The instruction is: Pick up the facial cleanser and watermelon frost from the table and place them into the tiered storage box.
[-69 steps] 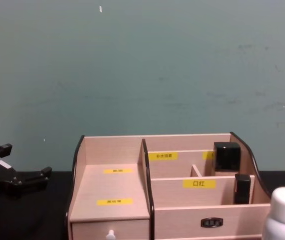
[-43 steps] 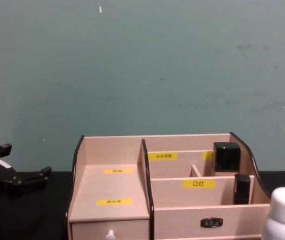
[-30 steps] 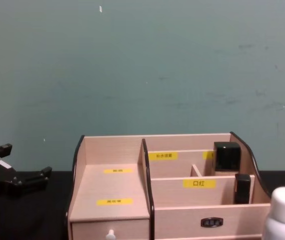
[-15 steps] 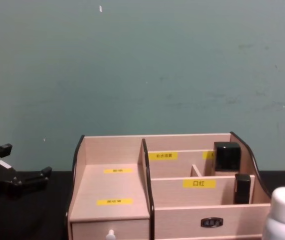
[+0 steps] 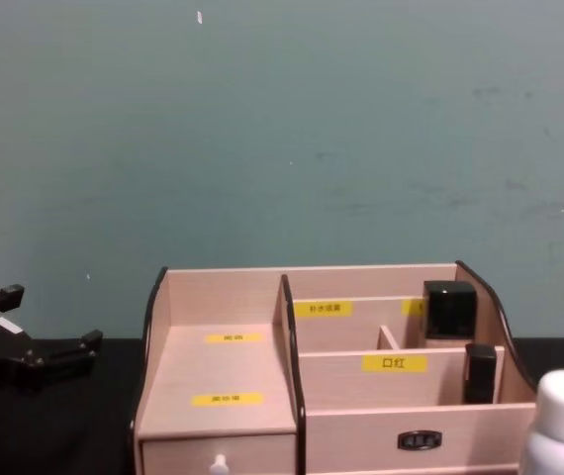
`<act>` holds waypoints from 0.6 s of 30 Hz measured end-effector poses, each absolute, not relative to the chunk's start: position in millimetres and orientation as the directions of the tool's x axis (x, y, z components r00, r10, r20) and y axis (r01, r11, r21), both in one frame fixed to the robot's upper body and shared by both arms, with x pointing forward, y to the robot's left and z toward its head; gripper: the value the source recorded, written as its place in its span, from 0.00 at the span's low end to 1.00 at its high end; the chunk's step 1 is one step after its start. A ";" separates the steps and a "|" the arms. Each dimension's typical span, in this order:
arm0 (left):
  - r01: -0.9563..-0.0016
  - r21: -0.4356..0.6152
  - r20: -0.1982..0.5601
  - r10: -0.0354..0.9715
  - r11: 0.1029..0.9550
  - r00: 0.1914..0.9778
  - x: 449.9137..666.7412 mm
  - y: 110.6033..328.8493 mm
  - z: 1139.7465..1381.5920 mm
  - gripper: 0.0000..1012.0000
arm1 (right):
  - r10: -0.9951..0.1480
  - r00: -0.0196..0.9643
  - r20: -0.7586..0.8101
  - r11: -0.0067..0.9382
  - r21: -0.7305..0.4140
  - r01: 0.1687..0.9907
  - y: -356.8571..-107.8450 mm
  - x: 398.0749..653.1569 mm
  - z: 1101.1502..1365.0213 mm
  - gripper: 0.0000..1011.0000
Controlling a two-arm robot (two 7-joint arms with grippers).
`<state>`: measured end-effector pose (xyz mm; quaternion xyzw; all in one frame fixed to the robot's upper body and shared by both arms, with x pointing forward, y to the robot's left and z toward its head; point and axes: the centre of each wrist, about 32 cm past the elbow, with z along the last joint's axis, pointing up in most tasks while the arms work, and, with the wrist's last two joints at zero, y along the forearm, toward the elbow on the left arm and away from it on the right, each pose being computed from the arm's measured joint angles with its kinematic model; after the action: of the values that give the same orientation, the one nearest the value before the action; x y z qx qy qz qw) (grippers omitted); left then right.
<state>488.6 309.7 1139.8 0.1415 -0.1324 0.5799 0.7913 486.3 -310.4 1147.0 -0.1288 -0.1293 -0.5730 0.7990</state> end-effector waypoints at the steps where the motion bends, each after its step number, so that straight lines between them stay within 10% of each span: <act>1: -0.955 0.070 0.374 0.880 0.287 0.292 488.6 309.7 1139.8 1.00 | -0.880 0.331 0.341 0.334 -0.051 0.941 -310.5 484.8 1153.5 0.99; 18: -0.955 0.070 0.374 0.880 0.287 0.292 488.6 309.7 1139.8 1.00 | -0.806 0.534 0.257 0.553 0.001 0.833 -287.6 462.0 1235.3 0.99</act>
<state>488.6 309.7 1139.8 0.1415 -0.1324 0.5799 0.7913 462.0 -287.6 1235.3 -0.0608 -0.1147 -0.4690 0.8736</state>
